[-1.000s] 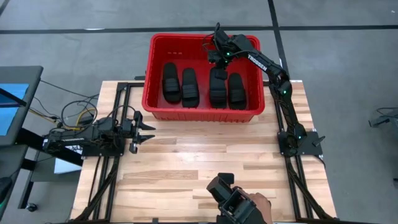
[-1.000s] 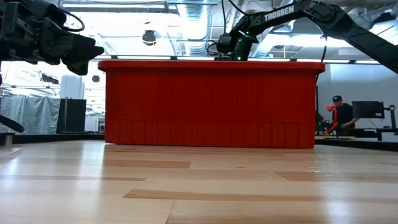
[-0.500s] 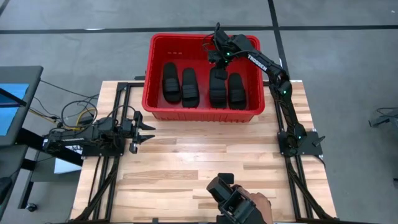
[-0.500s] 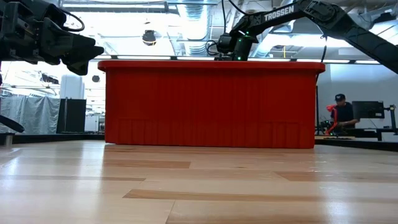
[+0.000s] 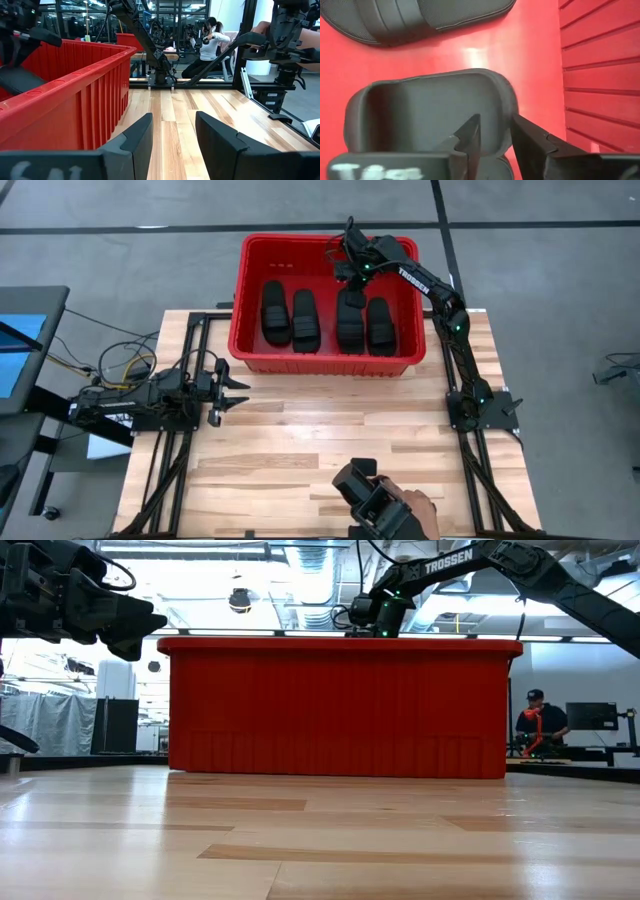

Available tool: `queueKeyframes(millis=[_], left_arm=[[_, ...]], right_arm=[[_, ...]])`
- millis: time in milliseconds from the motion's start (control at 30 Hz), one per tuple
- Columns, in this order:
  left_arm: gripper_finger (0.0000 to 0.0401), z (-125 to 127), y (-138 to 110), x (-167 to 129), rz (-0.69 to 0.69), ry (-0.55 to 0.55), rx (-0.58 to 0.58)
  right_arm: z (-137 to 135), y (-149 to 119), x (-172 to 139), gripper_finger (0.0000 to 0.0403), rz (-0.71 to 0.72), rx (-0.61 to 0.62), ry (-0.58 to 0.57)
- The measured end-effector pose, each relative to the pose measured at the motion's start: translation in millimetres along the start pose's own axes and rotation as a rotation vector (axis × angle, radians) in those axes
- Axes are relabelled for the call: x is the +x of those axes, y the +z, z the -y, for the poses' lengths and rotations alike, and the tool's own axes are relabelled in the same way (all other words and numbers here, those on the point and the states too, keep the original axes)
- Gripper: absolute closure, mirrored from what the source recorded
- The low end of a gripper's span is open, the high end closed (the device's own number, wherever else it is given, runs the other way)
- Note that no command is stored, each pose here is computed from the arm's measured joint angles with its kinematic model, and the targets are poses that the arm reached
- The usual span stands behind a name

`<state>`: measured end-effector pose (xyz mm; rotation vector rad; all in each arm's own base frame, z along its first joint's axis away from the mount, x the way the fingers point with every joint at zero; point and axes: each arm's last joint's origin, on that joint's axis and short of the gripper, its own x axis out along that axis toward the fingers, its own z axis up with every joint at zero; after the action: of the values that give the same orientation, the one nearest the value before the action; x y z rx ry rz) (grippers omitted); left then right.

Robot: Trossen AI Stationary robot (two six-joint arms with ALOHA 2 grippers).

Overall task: Pick and place slides into bin
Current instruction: Put the black slipper into the red container, then return to Home Position

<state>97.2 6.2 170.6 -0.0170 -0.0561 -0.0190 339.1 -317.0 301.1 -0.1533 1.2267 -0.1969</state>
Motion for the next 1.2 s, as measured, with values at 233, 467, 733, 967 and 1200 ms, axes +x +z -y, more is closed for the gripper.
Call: queueKeyframes(millis=[233,467,733,967,1200], left_arm=[[0.0262,0.0,-0.1,0.0,0.0,0.0,0.0],[0.0262,0.0,-0.1,0.0,0.0,0.0,0.0],[0.0262,0.0,-0.1,0.0,0.0,0.0,0.0],[0.0262,0.0,-0.1,0.0,0.0,0.0,0.0],[0.0262,0.0,0.0,0.0,0.0,0.0,0.0]], right_arm=[[-0.1,0.1,0.0,0.0261,0.0,0.008,0.0],[-0.1,0.1,0.0,0.0232,0.0,0.008,-0.001],[-0.1,0.1,0.0,0.0235,0.0,0.008,-0.001],[-0.1,0.1,0.0,0.0244,0.0,0.008,-0.001],[-0.1,0.1,0.0,0.0245,0.0,0.008,-0.002]])
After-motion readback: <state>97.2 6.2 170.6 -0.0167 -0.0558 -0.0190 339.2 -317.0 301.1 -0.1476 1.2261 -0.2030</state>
